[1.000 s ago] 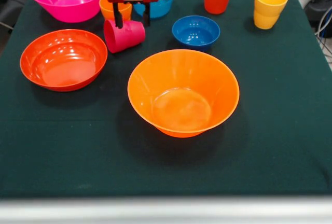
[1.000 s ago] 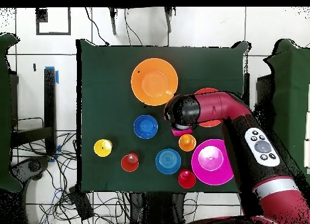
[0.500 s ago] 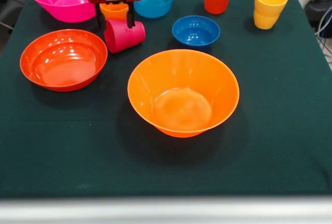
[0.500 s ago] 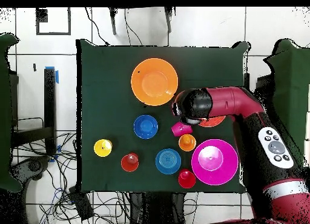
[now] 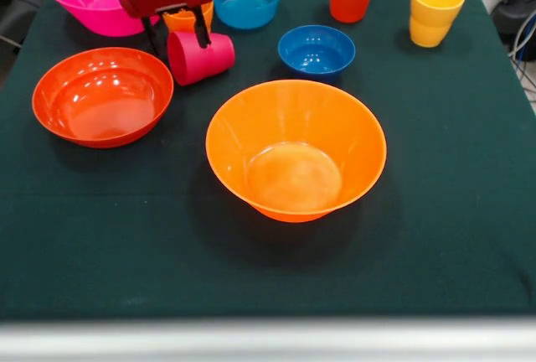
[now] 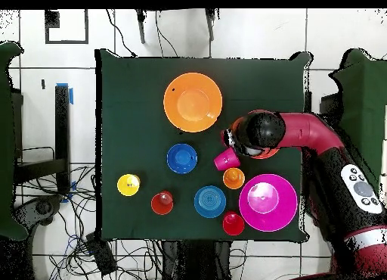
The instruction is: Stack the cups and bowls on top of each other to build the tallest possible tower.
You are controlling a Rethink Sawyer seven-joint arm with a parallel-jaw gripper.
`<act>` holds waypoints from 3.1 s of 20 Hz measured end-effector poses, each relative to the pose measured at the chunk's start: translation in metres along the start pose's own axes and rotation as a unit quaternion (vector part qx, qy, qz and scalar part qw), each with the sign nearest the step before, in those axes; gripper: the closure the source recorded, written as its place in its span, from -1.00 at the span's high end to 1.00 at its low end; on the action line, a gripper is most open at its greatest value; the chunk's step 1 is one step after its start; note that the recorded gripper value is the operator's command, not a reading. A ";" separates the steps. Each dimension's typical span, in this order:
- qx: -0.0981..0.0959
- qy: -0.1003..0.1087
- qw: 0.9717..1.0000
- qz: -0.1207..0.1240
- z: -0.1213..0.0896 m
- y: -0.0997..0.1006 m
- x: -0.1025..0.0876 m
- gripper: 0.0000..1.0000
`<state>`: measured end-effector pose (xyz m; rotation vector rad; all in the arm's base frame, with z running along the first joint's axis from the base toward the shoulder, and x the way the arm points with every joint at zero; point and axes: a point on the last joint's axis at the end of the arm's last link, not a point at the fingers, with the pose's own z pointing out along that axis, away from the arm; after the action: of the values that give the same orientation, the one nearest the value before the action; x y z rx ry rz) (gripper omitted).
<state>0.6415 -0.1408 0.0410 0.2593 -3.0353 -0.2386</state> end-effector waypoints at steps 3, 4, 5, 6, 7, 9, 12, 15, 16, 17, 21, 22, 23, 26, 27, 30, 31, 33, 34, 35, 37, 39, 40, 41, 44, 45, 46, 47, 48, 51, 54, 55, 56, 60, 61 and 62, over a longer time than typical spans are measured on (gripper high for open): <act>-0.020 0.001 1.000 -0.003 0.007 -0.004 0.003 1.00; -0.031 0.001 1.000 -0.004 0.010 -0.005 0.005 1.00; -0.038 0.001 0.999 -0.004 0.011 -0.006 0.005 1.00; -0.049 0.001 0.999 -0.004 0.014 -0.006 0.006 1.00; -0.054 0.001 0.999 -0.003 0.015 -0.007 0.007 1.00; -0.063 0.002 0.998 -0.002 0.017 -0.006 0.007 1.00; -0.076 0.006 0.997 -0.002 0.020 -0.001 0.007 1.00; -0.090 0.016 0.996 -0.006 0.020 0.008 0.006 1.00; -0.094 0.021 0.995 -0.008 0.020 0.010 0.007 1.00; -0.097 0.026 0.995 -0.009 0.019 0.012 0.007 1.00; -0.103 0.043 0.994 -0.011 0.018 0.015 0.011 1.00; -0.105 0.050 0.993 -0.012 0.018 0.016 0.012 1.00; -0.106 0.053 0.993 -0.012 0.018 0.016 0.013 1.00; -0.108 0.062 0.992 -0.013 0.017 0.017 0.015 1.00; -0.108 0.064 0.992 -0.013 0.017 0.017 0.016 1.00; -0.108 0.064 0.992 -0.014 0.017 0.018 0.016 1.00; -0.108 0.064 0.992 -0.014 0.017 0.018 0.016 1.00; -0.108 0.064 0.992 -0.014 0.017 0.018 0.016 1.00; -0.108 0.064 0.992 -0.014 0.017 0.018 0.016 1.00; -0.107 0.064 0.992 -0.015 0.017 0.018 0.016 1.00; -0.107 0.064 0.992 -0.015 0.018 0.018 0.016 1.00; -0.107 0.064 0.992 -0.015 0.019 0.018 0.016 1.00; -0.107 0.065 0.992 -0.016 0.019 0.018 0.016 1.00; -0.107 0.065 0.992 -0.016 0.019 0.018 0.016 1.00; -0.106 0.065 0.992 -0.016 0.020 0.018 0.017 1.00; -0.105 0.065 0.992 -0.017 0.021 0.017 0.017 1.00; -0.105 0.066 0.992 -0.017 0.021 0.017 0.018 1.00; -0.104 0.066 0.992 -0.018 0.022 0.017 0.018 1.00; -0.103 0.067 0.992 -0.019 0.023 0.016 0.019 1.00; -0.100 0.068 0.992 -0.021 0.027 0.015 0.021 1.00; -0.097 0.071 0.992 -0.023 0.033 0.011 0.026 1.00; -0.097 0.072 0.992 -0.023 0.034 0.011 0.027 1.00; -0.097 0.072 0.992 -0.022 0.037 0.008 0.029 1.00; -0.098 0.074 0.992 -0.018 0.044 -0.001 0.037 1.00; -0.098 0.074 0.992 -0.016 0.044 -0.003 0.038 1.00; -0.099 0.073 0.992 -0.014 0.044 -0.005 0.040 1.00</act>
<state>0.5992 -0.1463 -0.0005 0.2911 -2.8380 -0.4960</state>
